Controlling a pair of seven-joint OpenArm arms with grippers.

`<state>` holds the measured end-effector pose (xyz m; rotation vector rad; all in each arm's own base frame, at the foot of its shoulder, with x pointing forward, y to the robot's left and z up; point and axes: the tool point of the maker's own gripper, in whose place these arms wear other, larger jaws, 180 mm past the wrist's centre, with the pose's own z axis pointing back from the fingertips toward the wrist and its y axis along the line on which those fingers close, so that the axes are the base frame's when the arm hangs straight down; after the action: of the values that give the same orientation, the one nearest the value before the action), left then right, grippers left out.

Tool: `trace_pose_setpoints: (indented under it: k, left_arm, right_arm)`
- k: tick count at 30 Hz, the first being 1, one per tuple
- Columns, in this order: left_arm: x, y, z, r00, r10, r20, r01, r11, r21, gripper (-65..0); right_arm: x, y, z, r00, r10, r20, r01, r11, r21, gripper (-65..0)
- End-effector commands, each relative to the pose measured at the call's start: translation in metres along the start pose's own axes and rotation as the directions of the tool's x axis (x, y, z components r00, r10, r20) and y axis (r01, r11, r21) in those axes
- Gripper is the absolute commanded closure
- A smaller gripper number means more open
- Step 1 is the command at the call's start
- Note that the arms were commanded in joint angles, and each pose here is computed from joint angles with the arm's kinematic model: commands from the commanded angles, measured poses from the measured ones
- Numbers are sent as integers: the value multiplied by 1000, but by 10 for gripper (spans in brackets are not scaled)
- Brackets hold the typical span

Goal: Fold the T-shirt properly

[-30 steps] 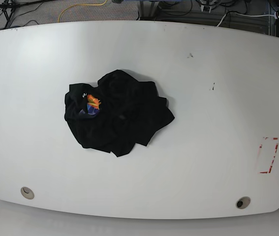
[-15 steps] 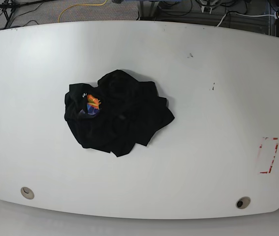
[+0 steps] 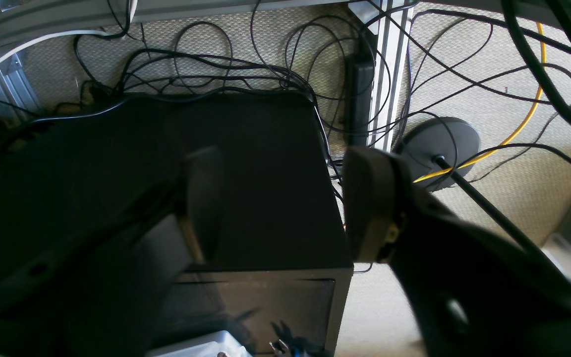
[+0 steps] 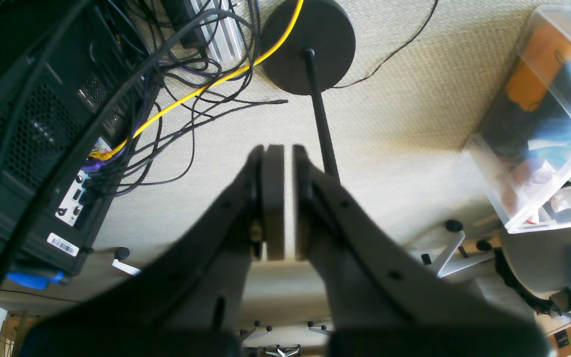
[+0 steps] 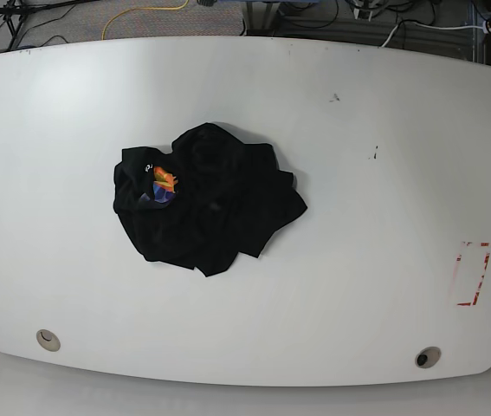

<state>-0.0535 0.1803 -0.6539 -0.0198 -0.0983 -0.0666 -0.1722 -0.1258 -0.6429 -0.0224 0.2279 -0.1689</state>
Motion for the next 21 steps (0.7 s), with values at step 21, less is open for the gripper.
trace_pose_setpoints:
  k: [21]
  left_arm:
    - [-6, 7, 4, 1000, -7, 11, 7, 1000, 8, -336]
  right_arm:
    - [-26, -6, 2, 999, 5, -37, -6, 1000, -11, -20]
